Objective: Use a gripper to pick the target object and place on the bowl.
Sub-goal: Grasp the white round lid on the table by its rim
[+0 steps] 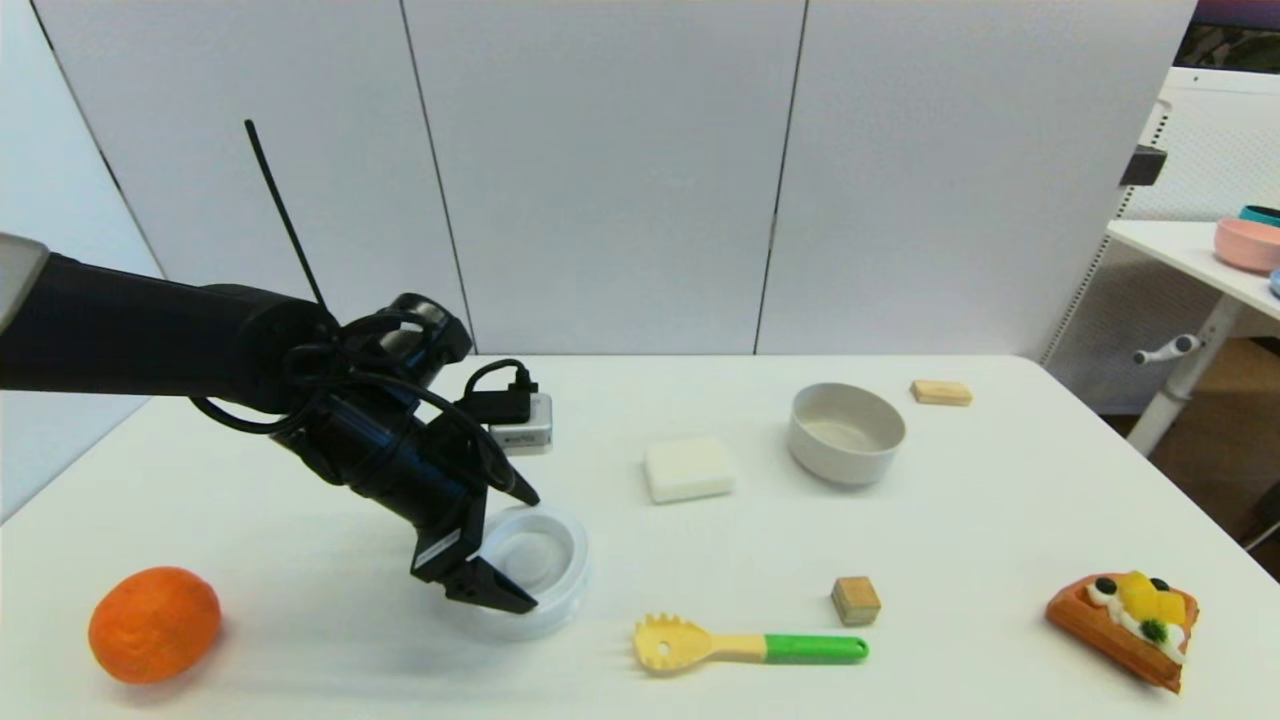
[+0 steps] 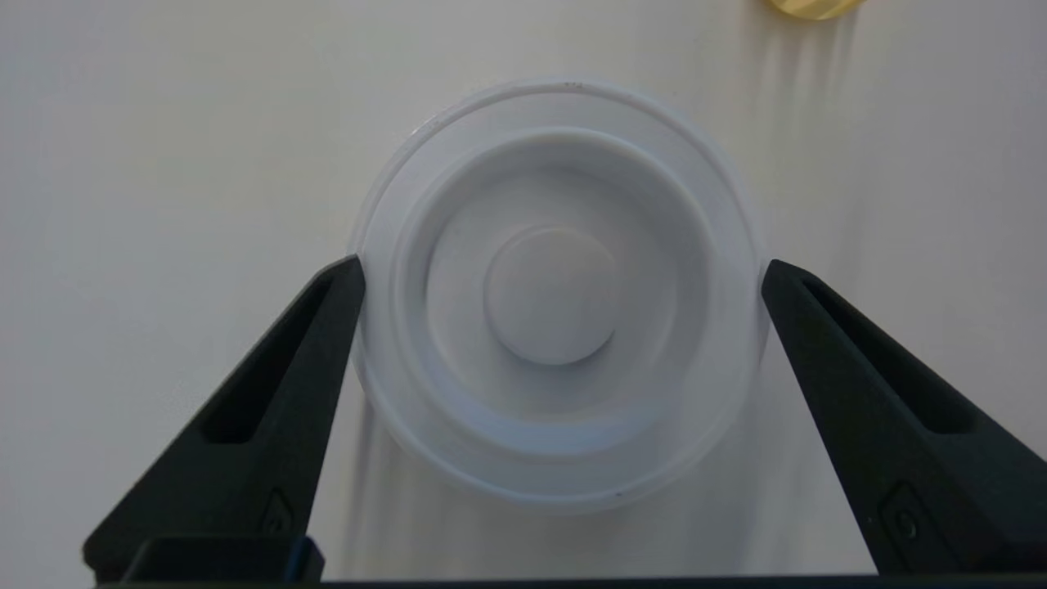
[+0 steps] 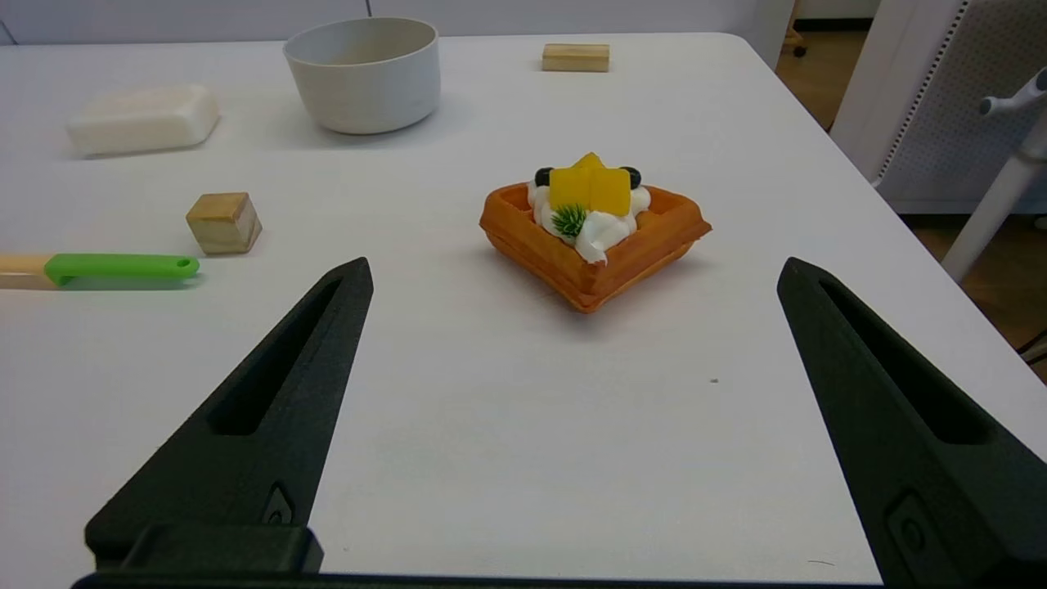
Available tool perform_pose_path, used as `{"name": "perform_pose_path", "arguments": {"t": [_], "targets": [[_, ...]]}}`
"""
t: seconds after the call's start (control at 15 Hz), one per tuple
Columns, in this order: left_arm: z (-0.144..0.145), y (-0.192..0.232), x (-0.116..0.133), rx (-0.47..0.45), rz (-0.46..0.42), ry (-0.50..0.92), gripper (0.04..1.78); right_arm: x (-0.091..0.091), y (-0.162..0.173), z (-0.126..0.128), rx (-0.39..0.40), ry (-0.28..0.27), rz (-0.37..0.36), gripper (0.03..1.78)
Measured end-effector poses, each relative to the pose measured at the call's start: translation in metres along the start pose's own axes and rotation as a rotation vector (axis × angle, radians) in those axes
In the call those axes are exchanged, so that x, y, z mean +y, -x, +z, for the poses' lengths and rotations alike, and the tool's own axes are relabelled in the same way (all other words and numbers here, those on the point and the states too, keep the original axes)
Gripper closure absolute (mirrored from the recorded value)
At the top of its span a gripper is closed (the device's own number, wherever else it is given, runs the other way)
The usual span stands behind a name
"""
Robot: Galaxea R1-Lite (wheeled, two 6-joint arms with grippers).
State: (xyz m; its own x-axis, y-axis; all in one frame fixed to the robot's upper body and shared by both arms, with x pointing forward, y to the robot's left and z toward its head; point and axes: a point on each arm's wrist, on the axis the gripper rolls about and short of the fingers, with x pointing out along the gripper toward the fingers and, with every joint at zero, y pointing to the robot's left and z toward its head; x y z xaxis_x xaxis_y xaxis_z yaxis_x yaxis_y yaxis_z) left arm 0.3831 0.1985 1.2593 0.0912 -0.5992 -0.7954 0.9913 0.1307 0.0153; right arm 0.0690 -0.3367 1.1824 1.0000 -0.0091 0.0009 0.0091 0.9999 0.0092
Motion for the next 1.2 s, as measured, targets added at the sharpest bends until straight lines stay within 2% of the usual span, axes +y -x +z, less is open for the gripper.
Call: {"name": "perform_pose_path", "arguments": {"t": [0.47, 0.73, 1.0, 1.2], "targets": [[0.001, -0.004, 0.007, 0.000, 0.000, 0.004, 0.11, 0.000, 0.000, 0.000, 0.000, 0.000, 0.000, 0.10], [0.007, 0.008, 0.004, -0.011, 0.024, -0.006, 0.11, 0.000, 0.000, 0.000, 0.000, 0.000, 0.000, 0.10], [0.015, 0.042, -0.016, -0.025, 0.055, -0.018, 0.11, 0.000, 0.000, 0.000, 0.000, 0.000, 0.000, 0.10], [0.012, 0.065, -0.042, 0.010, 0.019, 0.007, 0.11, 0.000, 0.000, 0.000, 0.000, 0.000, 0.000, 0.10]]}}
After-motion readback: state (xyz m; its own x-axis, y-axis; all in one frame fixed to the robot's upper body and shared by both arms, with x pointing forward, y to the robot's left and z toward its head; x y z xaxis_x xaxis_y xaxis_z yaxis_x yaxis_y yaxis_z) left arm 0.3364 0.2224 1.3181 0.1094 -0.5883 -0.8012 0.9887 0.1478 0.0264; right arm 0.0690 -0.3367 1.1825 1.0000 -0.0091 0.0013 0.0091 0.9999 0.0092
